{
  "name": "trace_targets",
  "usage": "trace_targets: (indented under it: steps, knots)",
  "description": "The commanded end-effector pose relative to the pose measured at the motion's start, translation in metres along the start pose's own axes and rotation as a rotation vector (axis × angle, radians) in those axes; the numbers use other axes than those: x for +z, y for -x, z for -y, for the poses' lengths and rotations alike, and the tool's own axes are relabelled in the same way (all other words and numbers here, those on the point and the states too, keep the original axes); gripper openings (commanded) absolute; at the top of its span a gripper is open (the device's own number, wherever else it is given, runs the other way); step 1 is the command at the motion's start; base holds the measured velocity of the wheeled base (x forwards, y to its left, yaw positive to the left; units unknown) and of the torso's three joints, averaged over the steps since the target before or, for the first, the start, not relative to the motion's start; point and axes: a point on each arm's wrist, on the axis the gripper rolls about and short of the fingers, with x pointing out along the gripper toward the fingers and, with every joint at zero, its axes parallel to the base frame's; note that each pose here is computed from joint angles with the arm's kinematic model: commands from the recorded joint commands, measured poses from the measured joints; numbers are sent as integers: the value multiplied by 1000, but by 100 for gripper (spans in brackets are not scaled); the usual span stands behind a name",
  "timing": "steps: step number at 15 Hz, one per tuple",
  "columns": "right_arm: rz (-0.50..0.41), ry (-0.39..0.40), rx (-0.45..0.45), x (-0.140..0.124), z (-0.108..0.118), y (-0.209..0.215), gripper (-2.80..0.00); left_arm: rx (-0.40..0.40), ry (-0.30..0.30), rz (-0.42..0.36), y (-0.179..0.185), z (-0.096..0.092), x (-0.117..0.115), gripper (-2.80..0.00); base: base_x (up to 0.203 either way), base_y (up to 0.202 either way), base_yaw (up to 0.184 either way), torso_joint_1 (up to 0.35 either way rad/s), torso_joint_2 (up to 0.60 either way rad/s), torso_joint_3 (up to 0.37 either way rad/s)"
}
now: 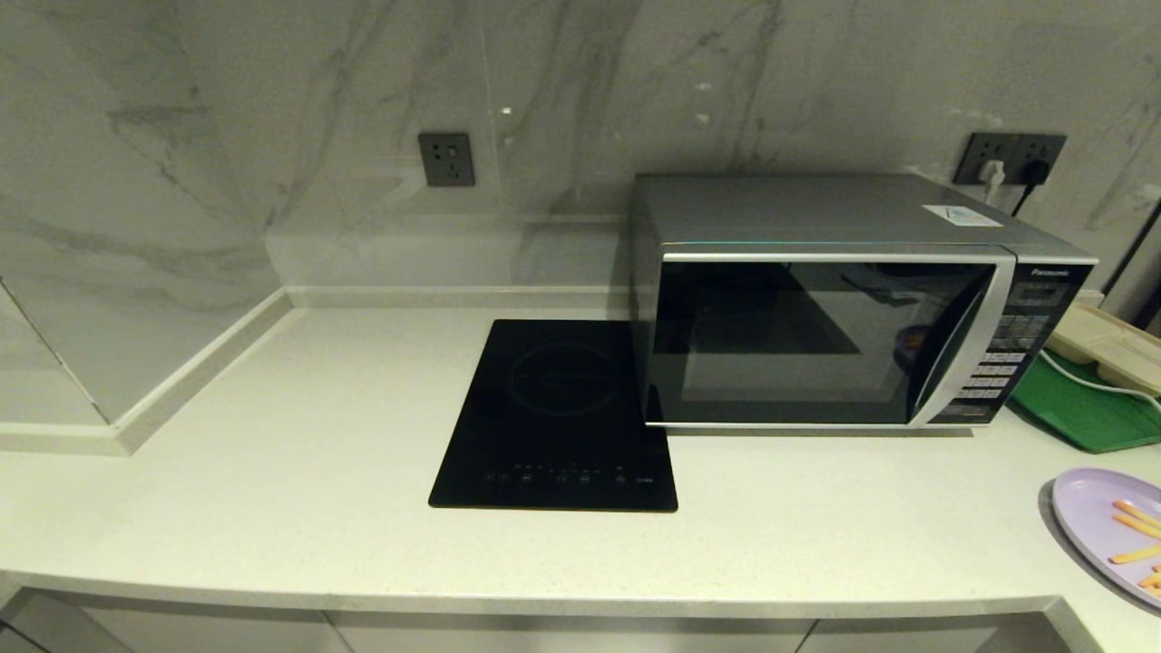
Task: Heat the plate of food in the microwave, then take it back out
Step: Open the microwave oven
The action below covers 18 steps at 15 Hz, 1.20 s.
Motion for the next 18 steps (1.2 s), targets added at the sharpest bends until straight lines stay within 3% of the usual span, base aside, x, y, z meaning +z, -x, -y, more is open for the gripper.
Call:
trace_targets:
  steps: [1,3,5,7,9,11,15,18]
  knots:
    - [-152,23,-68,38,-5,-42,-280,0,1,0,0,0,0,-280,0,0,0,0,0,0]
    - [-307,67,-196,53,-7,-93,-280,0,1,0,0,0,0,-280,0,0,0,0,0,0]
    - [-395,153,-335,67,-9,-142,-280,0,1,0,0,0,0,-280,0,0,0,0,0,0]
    - [-372,237,-453,91,-17,-182,-280,0,1,0,0,0,0,-280,0,0,0,0,0,0]
    - [-376,308,-563,93,-29,-210,-280,0,1,0,0,0,0,-280,0,0,0,0,0,0]
    - [-347,320,-564,89,-43,-229,-280,0,1,0,0,0,0,-280,0,0,0,0,0,0]
    - [-282,308,-661,57,-92,-263,-280,0,1,0,0,0,0,-280,0,0,0,0,0,0]
    - [-286,297,-710,28,-111,-282,-280,0,1,-1,0,0,0,-280,0,0,0,0,0,0]
